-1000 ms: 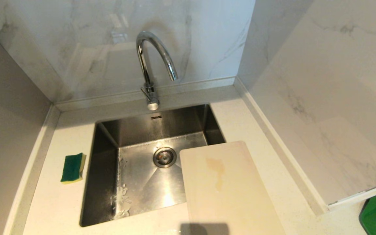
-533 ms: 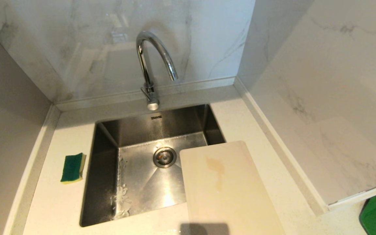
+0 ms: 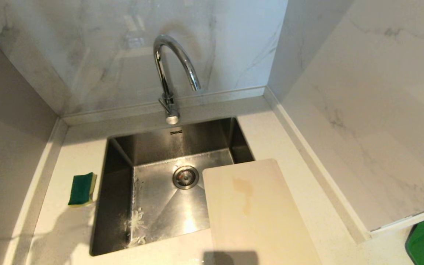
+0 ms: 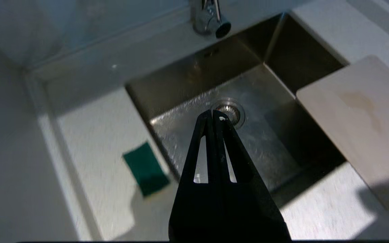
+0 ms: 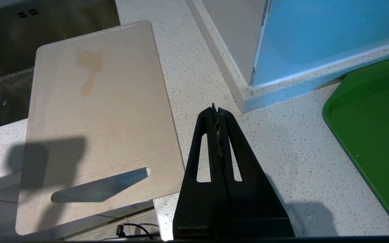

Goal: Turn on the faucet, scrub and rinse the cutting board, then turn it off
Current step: Turn on the tap

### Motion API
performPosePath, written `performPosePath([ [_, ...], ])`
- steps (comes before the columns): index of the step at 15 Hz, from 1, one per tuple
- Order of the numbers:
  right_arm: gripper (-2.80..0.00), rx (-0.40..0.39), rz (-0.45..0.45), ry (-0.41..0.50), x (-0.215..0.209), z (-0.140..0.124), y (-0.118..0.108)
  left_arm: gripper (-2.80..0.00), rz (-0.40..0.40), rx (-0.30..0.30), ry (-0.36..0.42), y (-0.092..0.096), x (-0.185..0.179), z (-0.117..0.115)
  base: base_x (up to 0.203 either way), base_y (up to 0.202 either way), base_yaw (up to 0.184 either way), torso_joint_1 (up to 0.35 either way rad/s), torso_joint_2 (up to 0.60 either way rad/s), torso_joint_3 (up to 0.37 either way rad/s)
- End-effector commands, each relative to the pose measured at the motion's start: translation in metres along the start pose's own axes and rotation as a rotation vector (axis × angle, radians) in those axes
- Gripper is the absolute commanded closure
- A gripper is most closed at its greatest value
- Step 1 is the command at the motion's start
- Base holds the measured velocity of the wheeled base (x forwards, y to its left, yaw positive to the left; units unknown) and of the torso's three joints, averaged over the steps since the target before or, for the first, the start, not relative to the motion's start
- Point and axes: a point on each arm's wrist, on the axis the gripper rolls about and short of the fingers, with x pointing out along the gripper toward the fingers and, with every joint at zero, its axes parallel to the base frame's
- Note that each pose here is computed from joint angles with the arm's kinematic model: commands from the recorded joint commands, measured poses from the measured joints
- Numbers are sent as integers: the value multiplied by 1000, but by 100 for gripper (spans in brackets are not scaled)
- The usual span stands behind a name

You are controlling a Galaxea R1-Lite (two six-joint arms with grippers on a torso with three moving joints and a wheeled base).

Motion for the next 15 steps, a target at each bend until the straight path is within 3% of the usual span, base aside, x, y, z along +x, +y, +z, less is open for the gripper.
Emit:
performPosePath([
  [1, 0, 0, 0, 1, 0, 0, 0, 0, -60, -26, 101, 12, 83, -5, 0, 0, 0, 0, 0, 0],
  [4, 0, 0, 0, 1, 0, 0, 0, 0, -136, -47, 81, 0, 141, 4, 0, 0, 0, 0, 0, 0],
  [9, 0, 0, 0, 1, 0, 0, 0, 0, -115, -131, 86, -29, 211, 5, 0, 0, 0, 0, 0, 0],
  [15, 0, 0, 1, 0, 0, 0, 0, 0, 64, -131, 28, -33, 310, 4, 0, 0, 0, 0, 0, 0],
])
